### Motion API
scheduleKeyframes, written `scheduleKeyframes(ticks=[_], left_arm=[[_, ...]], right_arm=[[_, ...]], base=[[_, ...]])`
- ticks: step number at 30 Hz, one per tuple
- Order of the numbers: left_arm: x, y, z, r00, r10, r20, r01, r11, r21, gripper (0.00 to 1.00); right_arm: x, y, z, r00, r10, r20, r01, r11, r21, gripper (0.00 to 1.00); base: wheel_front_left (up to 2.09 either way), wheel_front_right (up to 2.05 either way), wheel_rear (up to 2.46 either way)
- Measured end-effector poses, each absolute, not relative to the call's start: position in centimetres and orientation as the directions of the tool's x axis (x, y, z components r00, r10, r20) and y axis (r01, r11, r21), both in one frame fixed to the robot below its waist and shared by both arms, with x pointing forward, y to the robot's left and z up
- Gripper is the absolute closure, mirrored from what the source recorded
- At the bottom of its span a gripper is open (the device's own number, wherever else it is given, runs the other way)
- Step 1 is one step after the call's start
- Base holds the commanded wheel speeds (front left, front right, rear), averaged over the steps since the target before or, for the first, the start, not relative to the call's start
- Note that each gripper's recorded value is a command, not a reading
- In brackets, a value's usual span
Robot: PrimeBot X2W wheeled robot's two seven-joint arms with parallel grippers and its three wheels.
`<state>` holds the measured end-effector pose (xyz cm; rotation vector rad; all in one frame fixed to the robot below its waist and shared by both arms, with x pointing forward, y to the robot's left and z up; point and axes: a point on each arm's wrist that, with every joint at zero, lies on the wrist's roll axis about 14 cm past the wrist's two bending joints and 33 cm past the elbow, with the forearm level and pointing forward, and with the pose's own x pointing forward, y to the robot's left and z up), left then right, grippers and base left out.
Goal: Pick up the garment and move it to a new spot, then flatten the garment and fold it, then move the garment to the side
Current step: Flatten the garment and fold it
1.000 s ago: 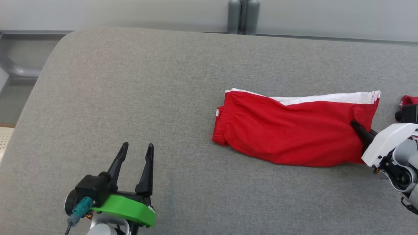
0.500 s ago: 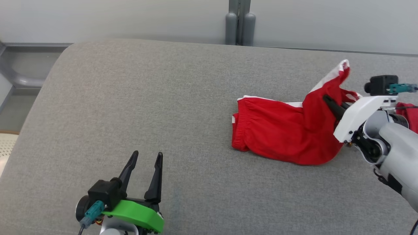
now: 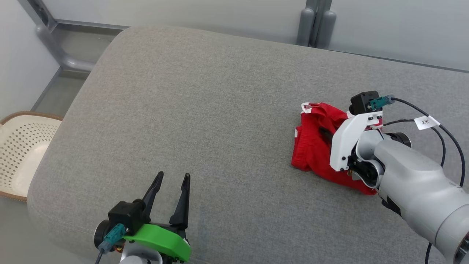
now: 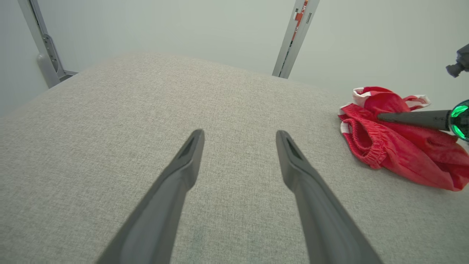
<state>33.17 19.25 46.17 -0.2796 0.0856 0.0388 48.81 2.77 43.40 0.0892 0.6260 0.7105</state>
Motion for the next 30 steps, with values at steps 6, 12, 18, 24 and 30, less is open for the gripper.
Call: scheduleKeyframes(ticks=[6,12,18,24,30], left_arm=[[33.3,19.5,45.7,0.994,0.035,-0.103,-0.062,0.959,-0.276,0.00],[33.8,19.0,46.1,0.996,0.007,-0.086,-0.030,0.961,-0.274,0.00],[34.2,17.9,47.0,0.998,-0.029,-0.054,0.013,0.961,-0.277,0.00],[34.8,17.0,49.4,0.998,-0.055,0.026,0.060,0.962,-0.265,0.00],[35.3,15.9,50.3,0.995,-0.087,0.057,0.099,0.960,-0.262,0.00]], right_arm=[[48.0,4.3,43.4,0.579,0.658,-0.481,-0.599,0.744,0.295,0.00],[47.4,4.2,47.2,0.624,0.711,-0.325,-0.631,0.704,0.326,0.00],[48.4,-1.4,52.0,0.741,0.655,-0.148,-0.601,0.745,0.289,0.00],[49.0,-11.5,54.2,0.880,0.470,-0.075,-0.441,0.864,0.244,0.00],[47.5,-17.5,53.7,0.943,0.327,-0.053,-0.309,0.926,0.218,0.00]], base=[[0.00,0.00,0.00],[0.00,0.00,0.00],[0.00,0.00,0.00],[0.00,0.00,0.00],[0.00,0.00,0.00]])
